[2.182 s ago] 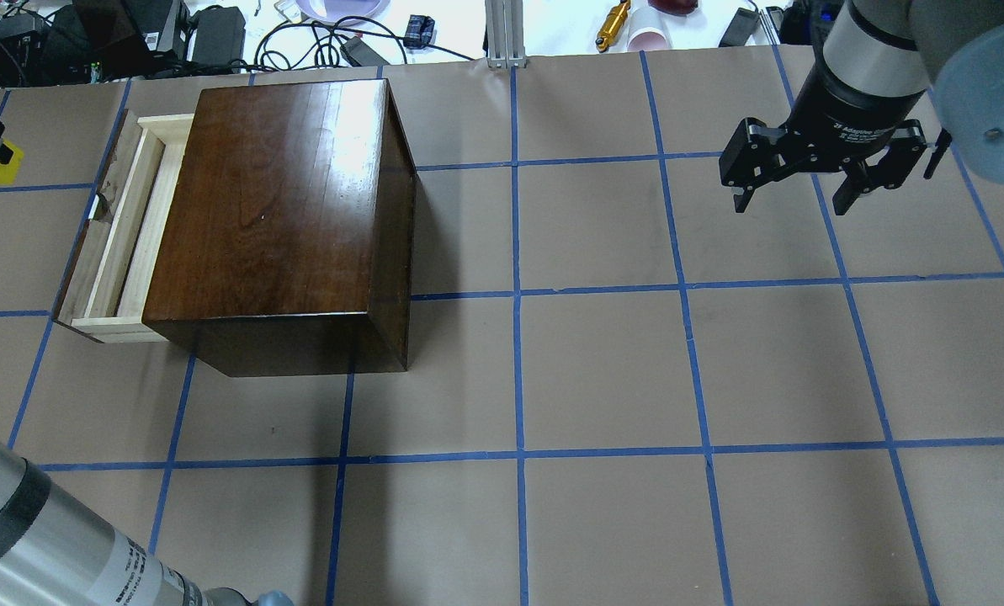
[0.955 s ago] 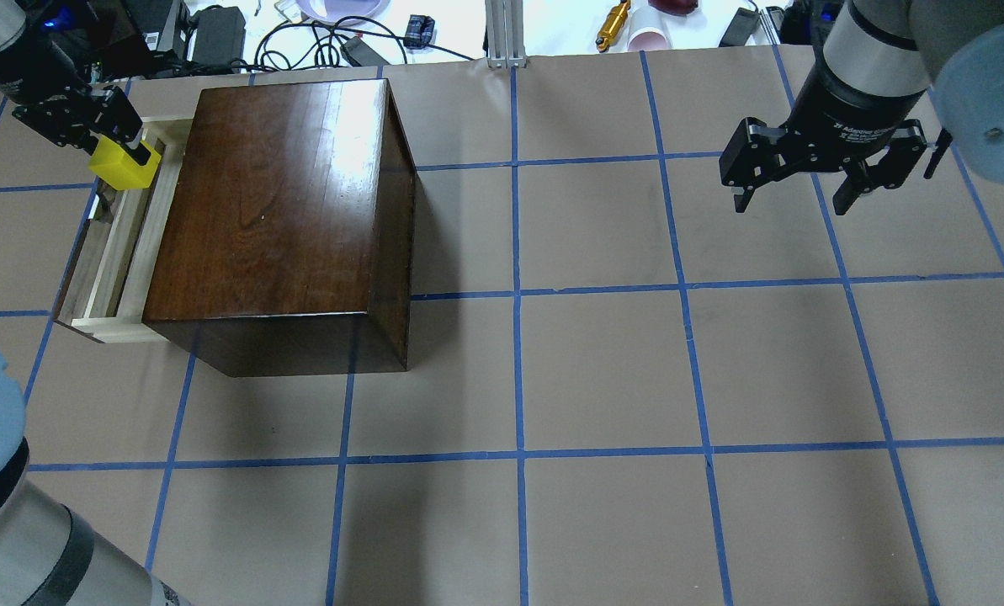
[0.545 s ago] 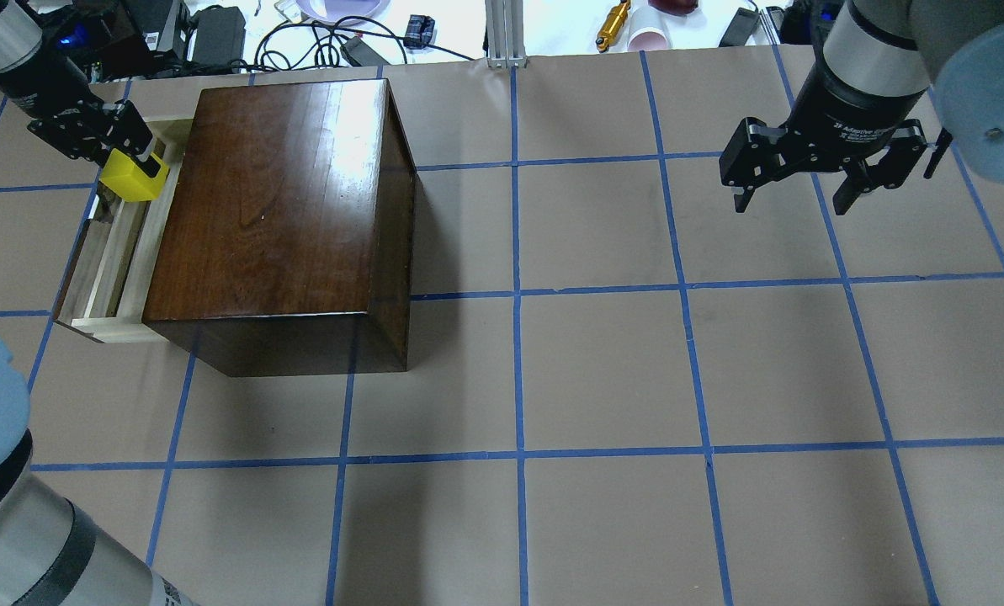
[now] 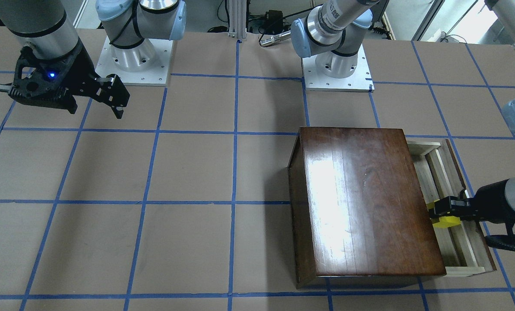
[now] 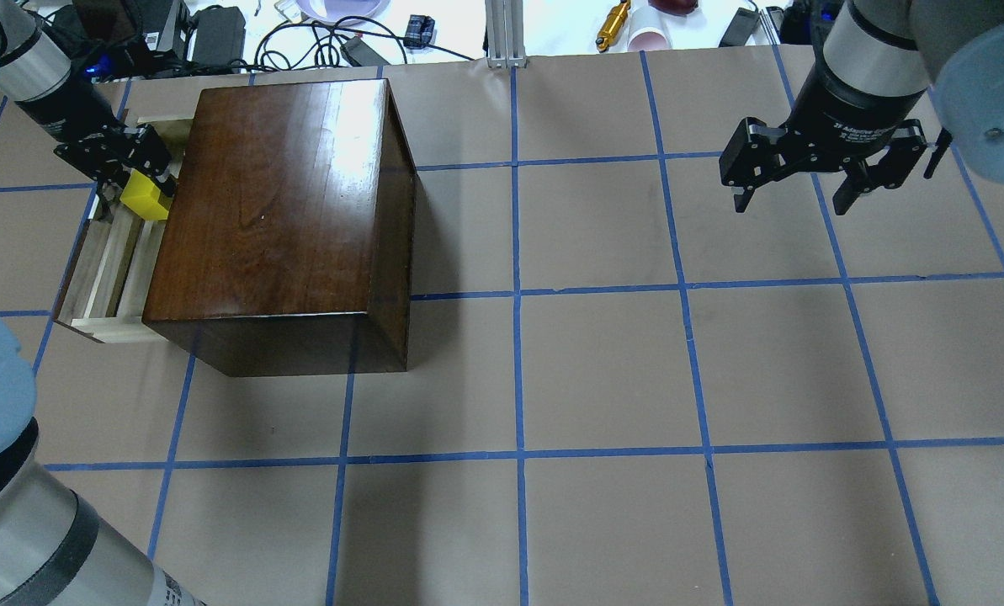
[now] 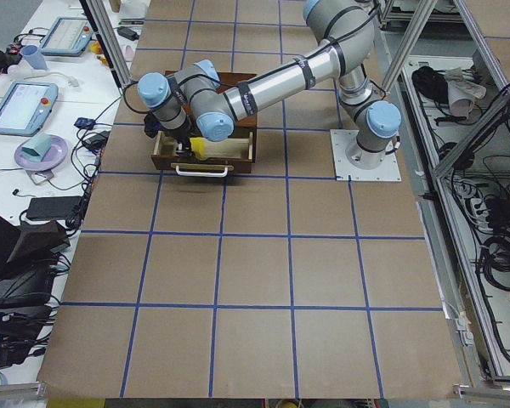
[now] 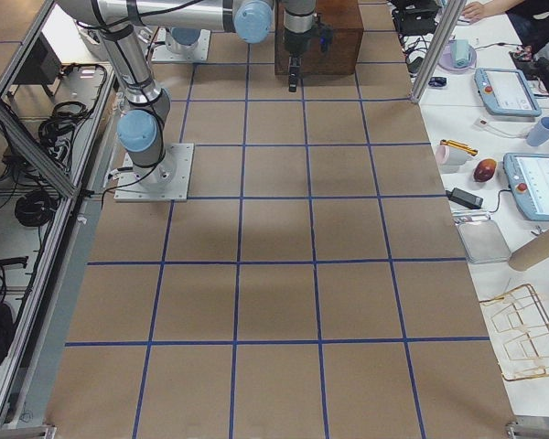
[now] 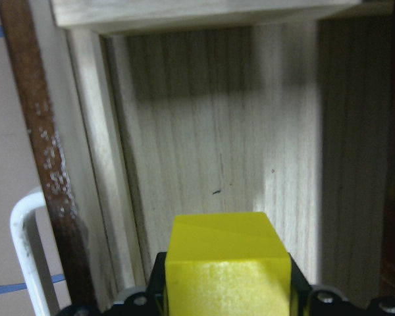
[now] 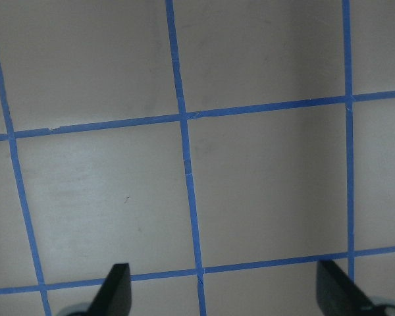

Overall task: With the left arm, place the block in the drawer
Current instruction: 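Lower the cube into the drawer and open the left gripper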

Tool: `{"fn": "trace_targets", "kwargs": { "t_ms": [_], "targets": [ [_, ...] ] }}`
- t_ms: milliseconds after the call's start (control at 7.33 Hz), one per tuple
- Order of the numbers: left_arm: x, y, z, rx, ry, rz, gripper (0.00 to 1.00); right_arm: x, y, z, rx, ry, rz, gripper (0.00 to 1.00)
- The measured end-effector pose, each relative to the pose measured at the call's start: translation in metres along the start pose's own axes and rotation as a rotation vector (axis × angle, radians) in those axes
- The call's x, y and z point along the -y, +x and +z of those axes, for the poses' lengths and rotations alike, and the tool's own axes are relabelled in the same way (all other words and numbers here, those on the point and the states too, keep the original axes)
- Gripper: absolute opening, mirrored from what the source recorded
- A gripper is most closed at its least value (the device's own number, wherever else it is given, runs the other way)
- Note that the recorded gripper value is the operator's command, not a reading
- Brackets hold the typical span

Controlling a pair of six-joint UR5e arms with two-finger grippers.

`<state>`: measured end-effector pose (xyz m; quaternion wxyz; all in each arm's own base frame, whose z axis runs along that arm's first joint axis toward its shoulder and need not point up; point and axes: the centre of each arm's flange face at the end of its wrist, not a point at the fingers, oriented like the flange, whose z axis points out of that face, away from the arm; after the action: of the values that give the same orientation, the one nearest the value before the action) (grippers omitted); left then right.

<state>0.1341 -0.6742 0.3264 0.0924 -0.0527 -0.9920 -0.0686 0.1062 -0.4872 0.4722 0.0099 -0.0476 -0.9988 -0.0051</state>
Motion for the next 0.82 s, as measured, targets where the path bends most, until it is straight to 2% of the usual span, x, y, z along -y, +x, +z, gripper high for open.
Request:
{"fn": "trace_targets", "kwargs": {
  "t_ms": [409,818],
  "targets": [
    [-0.001,0.0,-0.006,0.018,0.003,0.0,1.0,0.0,0.0,0.0,0.0,0.0,0.0,1.0],
    [-0.008,0.0,-0.025,0.079,0.003,0.001,1.0,0.0,0.0,0.0,0.0,0.0,0.0,1.0]
  ]
}}
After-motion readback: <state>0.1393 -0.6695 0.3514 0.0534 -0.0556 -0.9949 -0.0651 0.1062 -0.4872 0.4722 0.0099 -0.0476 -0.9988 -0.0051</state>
